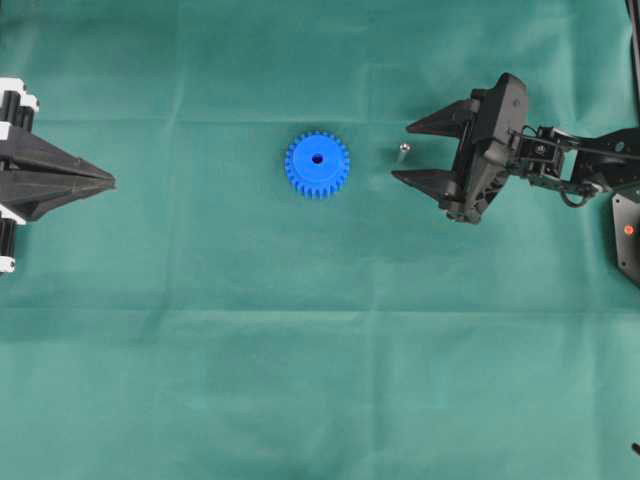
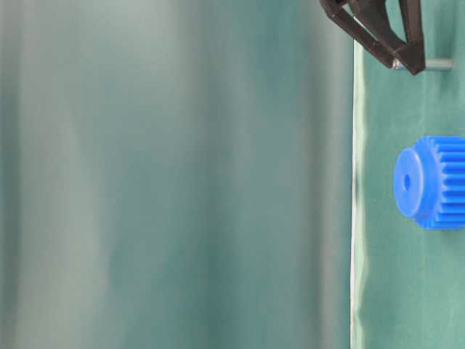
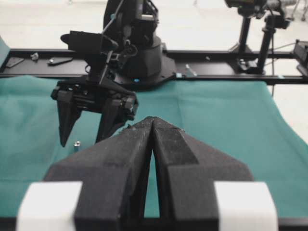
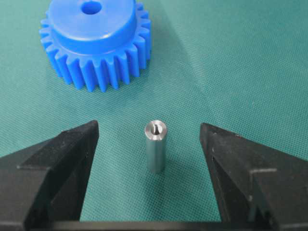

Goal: Insert the shaft placed at a random location into the center hole of the medium gear at another random location.
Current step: 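Move the open right gripper left toward the silver shaft, then close the right gripper around the upright silver shaft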

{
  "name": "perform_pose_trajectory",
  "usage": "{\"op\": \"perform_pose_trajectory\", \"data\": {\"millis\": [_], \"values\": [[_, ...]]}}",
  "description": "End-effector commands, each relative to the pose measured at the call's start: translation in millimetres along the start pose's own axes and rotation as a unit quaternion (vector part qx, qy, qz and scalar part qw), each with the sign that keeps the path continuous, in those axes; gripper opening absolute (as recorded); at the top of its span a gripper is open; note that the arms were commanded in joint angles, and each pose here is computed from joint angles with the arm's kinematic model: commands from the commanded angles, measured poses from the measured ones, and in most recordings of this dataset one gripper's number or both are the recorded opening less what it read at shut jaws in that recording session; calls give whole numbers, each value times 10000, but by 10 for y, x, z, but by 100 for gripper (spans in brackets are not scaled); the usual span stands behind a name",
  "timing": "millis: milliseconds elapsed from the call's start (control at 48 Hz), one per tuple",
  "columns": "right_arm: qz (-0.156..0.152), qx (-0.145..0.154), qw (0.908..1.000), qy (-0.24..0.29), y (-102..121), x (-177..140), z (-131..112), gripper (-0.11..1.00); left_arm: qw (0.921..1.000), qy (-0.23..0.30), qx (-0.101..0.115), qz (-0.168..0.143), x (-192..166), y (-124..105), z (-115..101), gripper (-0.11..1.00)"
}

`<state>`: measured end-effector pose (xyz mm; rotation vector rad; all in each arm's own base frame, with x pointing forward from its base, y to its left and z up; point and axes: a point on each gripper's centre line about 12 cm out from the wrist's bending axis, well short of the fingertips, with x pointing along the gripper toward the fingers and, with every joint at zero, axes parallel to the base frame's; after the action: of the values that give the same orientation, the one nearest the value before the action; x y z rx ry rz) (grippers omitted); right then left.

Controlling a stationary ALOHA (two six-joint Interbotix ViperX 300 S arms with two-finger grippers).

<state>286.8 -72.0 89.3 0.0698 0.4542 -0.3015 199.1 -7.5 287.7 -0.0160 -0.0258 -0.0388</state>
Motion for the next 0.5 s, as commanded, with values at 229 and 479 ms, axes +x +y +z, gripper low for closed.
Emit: {"op": "perform_pose_trajectory", "data": {"millis": [229,479], "values": [[-30,-44,9998,-182,-9,24,88,59,10000,-61,0,-10,29,-5,69,0],[-24,-54,9998,-198,-4,27,95,13,10000,-46,7,-12,29,-5,66,0]]}}
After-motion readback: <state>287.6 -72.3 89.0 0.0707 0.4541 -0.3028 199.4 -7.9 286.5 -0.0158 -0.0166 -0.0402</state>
